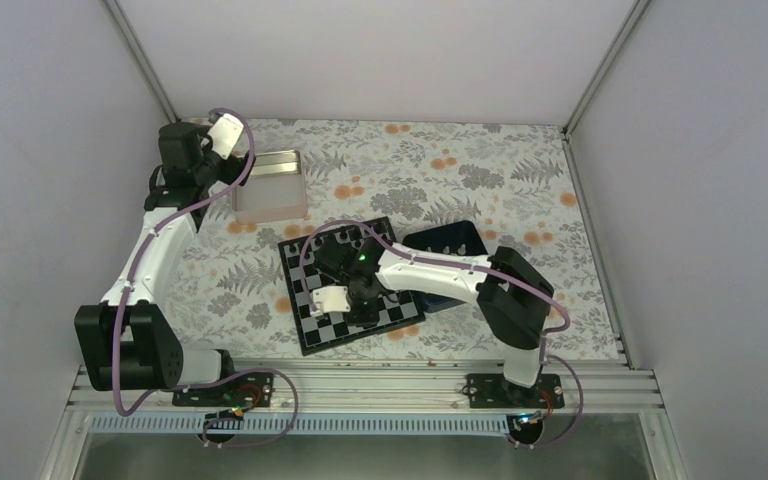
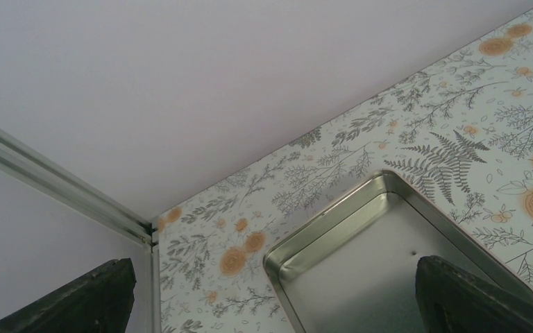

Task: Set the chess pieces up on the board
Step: Place the chess piece on the chessboard.

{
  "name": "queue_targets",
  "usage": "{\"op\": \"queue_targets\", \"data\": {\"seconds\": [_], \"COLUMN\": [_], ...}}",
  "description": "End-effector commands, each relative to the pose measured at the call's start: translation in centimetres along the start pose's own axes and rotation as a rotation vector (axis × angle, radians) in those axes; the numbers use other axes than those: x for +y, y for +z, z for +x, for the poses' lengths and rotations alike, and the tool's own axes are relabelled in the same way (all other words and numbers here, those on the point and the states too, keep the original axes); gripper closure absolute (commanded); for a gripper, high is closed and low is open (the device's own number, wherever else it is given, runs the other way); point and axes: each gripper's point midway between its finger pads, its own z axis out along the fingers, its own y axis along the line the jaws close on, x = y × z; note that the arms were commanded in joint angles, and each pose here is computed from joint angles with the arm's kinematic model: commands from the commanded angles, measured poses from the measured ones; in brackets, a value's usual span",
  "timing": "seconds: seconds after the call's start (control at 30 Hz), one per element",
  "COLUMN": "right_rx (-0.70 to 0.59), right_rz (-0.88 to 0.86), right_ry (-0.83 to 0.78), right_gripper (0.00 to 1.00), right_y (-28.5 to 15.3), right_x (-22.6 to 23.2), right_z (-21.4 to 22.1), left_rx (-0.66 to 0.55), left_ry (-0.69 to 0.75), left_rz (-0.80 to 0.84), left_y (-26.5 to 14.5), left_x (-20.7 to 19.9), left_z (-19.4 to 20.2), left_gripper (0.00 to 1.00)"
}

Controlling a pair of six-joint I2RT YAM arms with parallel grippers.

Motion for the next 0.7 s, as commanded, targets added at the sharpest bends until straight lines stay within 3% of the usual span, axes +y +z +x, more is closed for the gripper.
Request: {"op": "queue_targets", "data": {"seconds": [0.0,0.47,0.6,0.67], "right_rx": [-0.015,-0.024,-0.016,-0.014], "right_rz": [-0.021,-0.033,-0.042,-0.040], "right_ry": [-0.009,-0.014,-0.012,-0.009], "right_gripper": [0.90,0.89,0.84,0.76], "right_y": [0.28,0.94,1.18,1.14], "right_x": [0.32,0.41,0.58,0.53], "right_z": [-0.89,-1.13,-0.97,-0.90], "left_rx": [-0.009,-0.007,-0.005,-0.005], "left_ry": [0.009,0.009,0.011,0.012], "left_rz": [0.007,0.017,0.017,0.019], "left_y": [0.29,0.45,0.41,0.40], "left_x": [-0.07,-0.29,-0.30,-0.33], "left_z": [0.22,0.37,0.42,0.39], "left_gripper": [0.00,0.00,0.00,0.00]}}
